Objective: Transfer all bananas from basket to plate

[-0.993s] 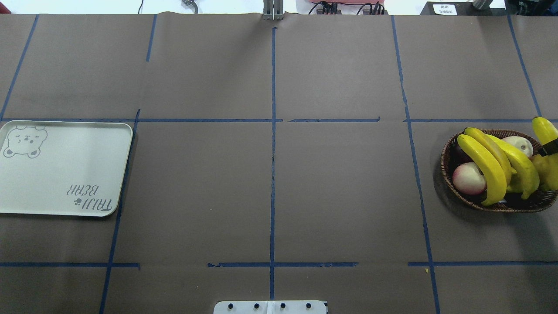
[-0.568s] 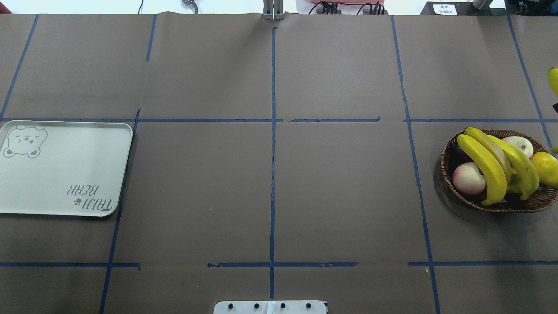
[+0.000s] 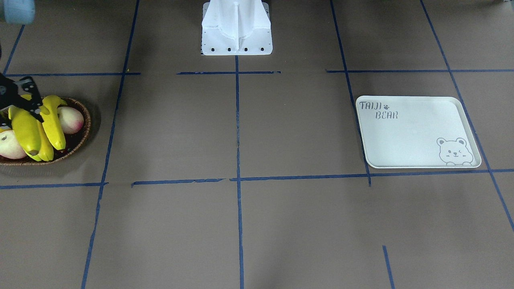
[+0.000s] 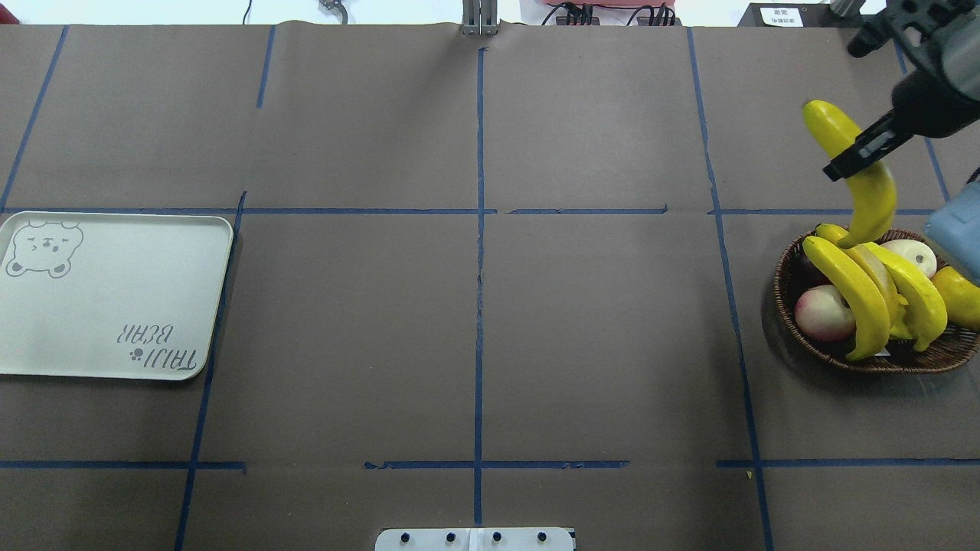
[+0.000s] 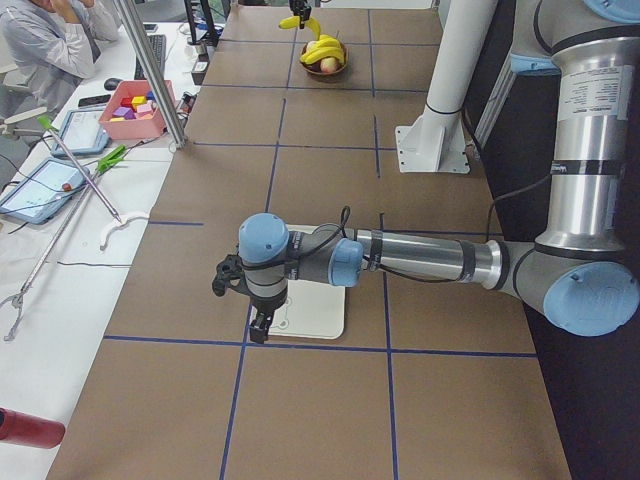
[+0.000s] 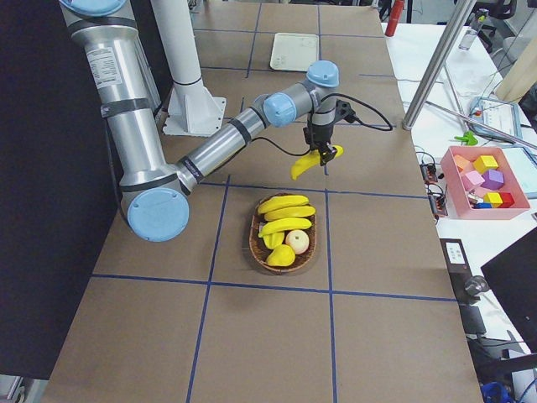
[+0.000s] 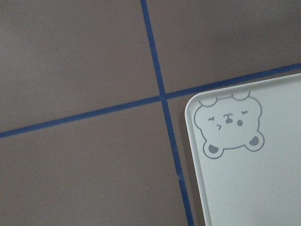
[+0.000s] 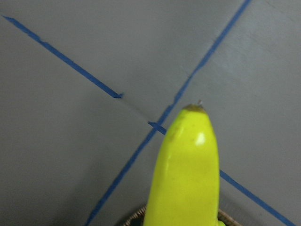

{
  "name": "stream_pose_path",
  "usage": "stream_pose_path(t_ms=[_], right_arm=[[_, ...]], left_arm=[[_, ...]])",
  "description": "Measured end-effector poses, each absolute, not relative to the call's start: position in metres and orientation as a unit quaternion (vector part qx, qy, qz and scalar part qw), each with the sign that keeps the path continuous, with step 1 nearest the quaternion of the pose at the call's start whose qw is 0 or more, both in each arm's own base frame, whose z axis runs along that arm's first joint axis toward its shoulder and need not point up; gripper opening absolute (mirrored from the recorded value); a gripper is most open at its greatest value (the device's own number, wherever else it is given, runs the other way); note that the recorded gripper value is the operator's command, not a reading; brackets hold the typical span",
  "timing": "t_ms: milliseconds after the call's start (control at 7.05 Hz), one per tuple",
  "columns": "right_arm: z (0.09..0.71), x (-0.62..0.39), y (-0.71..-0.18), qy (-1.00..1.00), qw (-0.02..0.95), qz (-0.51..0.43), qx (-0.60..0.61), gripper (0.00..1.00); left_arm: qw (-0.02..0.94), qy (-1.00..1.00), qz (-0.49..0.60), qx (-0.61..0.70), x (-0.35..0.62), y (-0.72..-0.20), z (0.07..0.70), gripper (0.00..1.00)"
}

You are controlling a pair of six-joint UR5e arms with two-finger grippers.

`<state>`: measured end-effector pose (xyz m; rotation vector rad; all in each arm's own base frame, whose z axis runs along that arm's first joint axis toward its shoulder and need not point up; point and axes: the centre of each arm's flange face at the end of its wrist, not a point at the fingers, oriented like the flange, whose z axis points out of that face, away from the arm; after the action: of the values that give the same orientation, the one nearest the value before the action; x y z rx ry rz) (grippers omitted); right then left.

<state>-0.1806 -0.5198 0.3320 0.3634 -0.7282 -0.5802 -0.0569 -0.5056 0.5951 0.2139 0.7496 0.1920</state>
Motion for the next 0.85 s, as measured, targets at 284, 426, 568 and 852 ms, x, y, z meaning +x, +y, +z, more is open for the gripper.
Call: stream_pose_path(t_ms=[284, 426, 568, 852], right_arm=[[0.297, -0.233, -0.519, -0.362, 0.872, -0.276, 0.181, 0.0], [0.282, -0.261, -0.519, -0.386, 0.867, -0.252, 0.189, 0.0], [0.275, -0.294, -0.521, -0.424, 0.857, -0.216, 0.2, 0.0], [0.263, -0.352, -0.525, -0.508, 0.827, -0.135, 0.2, 0.0]], left_arm=[[0.906, 0.408, 0.052, 0.104, -0.033, -0.535, 0.553, 1.0], [0.885, 0.456, 0.033, 0.092, -0.02, -0.548, 0.528, 1.0], [0.866, 0.491, 0.028, 0.086, -0.007, -0.557, 0.502, 1.0], [0.848, 0.518, 0.058, 0.096, 0.031, -0.568, 0.463, 1.0]])
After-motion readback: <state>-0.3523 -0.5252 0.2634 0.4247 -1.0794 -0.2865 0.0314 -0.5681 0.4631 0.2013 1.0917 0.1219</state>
